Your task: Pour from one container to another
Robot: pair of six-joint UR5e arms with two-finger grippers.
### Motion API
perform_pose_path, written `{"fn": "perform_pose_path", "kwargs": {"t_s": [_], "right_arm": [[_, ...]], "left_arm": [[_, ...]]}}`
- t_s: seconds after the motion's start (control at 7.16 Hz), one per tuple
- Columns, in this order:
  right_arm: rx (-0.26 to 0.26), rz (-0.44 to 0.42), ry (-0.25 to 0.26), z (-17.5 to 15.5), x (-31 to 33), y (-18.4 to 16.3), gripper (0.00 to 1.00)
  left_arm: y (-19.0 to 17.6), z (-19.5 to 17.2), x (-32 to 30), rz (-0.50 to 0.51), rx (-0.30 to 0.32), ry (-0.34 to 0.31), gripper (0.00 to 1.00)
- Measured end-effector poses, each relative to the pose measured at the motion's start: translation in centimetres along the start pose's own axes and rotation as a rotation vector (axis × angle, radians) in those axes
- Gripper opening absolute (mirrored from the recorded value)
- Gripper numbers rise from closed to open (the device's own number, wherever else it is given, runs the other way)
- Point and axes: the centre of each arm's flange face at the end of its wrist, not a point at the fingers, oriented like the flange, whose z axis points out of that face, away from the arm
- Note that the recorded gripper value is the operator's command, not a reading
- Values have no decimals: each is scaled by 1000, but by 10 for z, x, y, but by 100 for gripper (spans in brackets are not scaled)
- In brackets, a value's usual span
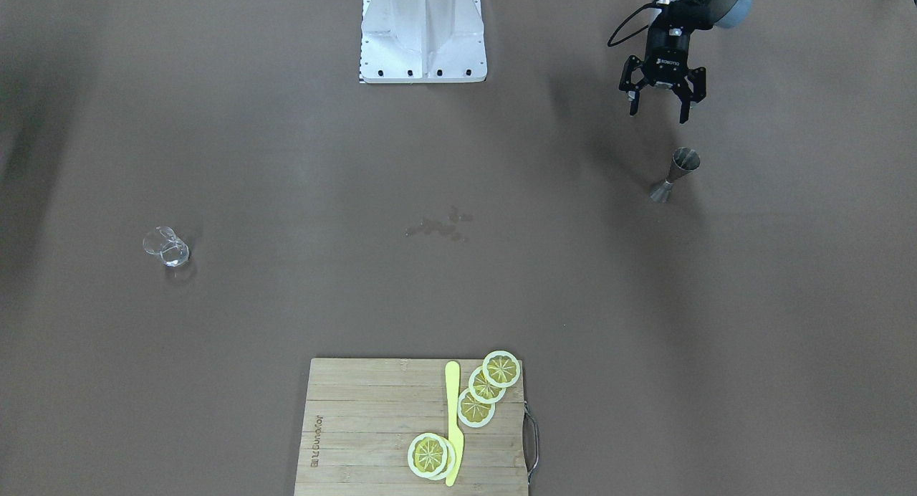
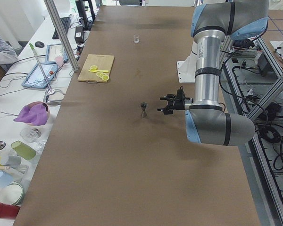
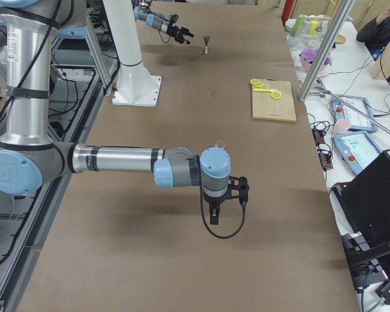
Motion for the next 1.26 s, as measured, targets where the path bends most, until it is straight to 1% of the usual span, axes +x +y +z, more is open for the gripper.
{"fn": "perform_pose_path", "kwargs": {"t_s": [0.14, 0.42, 0.56, 0.84, 0.98, 1.12, 1.26], "right_arm": [[3, -2, 10, 0, 0, -4, 100], [-2, 7, 19, 3, 6, -6, 100], [-2, 10, 20, 3, 7, -6, 100], [9, 3, 18, 0, 5, -9, 100], [11, 2, 17, -1, 4, -10, 100], [14, 3, 17, -2, 5, -10, 100], [18, 7, 18, -4, 7, -10, 100]], "left_arm": [[-10, -5, -10, 5, -49, 19, 99], [-26, -10, -26, 1, -103, 40, 99], [-31, -13, -43, 5, -132, 50, 99], [-36, -17, -77, 40, -178, 60, 99], [-37, -19, -91, 46, -216, 72, 99], [-39, -22, -101, 5, -271, 102, 99], [-44, -26, -110, -43, -337, 148, 99]]}}
